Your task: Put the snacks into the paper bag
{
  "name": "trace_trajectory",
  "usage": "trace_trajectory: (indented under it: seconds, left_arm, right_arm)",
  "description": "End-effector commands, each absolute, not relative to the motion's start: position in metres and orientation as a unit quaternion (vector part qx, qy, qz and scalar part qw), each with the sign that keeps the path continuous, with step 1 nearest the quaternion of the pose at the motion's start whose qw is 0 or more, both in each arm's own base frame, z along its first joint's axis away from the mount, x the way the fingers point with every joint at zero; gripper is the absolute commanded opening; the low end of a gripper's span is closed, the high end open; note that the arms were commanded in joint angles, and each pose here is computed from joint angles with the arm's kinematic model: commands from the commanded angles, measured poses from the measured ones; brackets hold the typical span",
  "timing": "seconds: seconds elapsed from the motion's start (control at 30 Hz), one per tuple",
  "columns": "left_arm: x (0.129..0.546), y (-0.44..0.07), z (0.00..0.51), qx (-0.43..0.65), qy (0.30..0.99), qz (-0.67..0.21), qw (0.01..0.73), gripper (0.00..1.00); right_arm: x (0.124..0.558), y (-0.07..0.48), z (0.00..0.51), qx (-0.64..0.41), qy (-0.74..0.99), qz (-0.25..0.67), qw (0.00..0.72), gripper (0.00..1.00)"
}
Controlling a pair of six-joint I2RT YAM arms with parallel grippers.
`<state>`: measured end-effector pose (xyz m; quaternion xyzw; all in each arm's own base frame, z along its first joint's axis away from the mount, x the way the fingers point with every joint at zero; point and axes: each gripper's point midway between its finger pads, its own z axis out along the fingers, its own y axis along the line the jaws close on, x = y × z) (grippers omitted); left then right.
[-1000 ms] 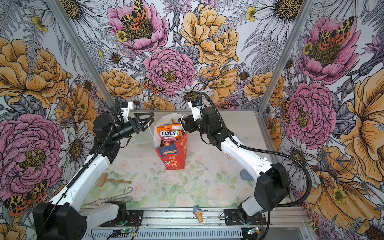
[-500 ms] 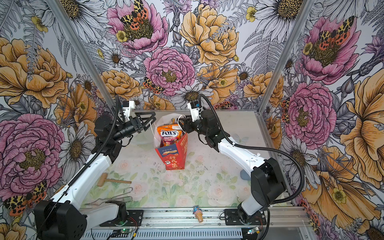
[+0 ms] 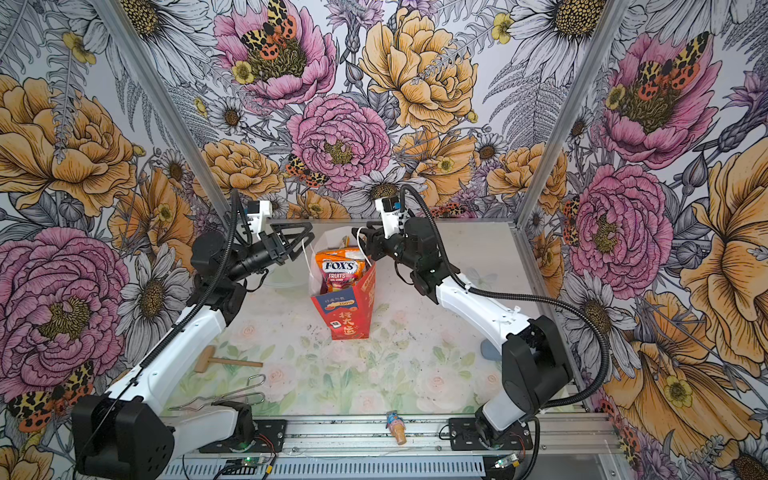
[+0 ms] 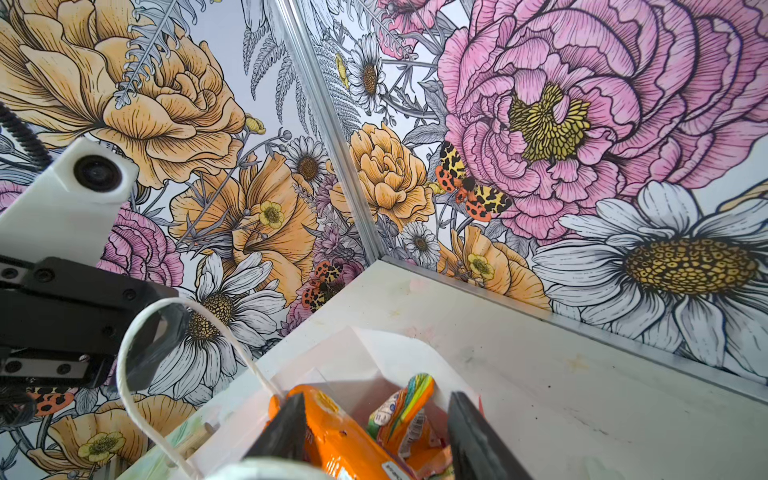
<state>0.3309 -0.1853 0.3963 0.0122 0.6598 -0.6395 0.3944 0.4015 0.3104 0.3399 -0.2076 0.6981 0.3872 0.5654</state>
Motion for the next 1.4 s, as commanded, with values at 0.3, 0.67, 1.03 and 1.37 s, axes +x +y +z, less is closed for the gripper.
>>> trace_trajectory:
  seconds: [0.3,0.67,1.03,1.37]
  left_arm:
    - [0.327,-0.19,0.414,0.039,0.64,-0.645,0.416,0.95]
    - [0.32,-0.197,0.457,0.08,0.629,-0.636,0.439,0.95]
    - [0.315,-0.196,0.465,0.088,0.636,-0.62,0.45,0.95]
    - [0.319,-0.194,0.395,0.033,0.667,-0.607,0.43,0.96]
  right_arm:
    - [0.374,0.303,0.418,-0.231,0.6,0.401,0.652,0.56]
    - [0.371,0.307,0.466,-0.253,0.562,0.399,0.679,0.56]
    - [0.367,0.308,0.491,-0.262,0.542,0.399,0.691,0.55]
    - [0.388,0.309,0.402,-0.234,0.609,0.384,0.654,0.55]
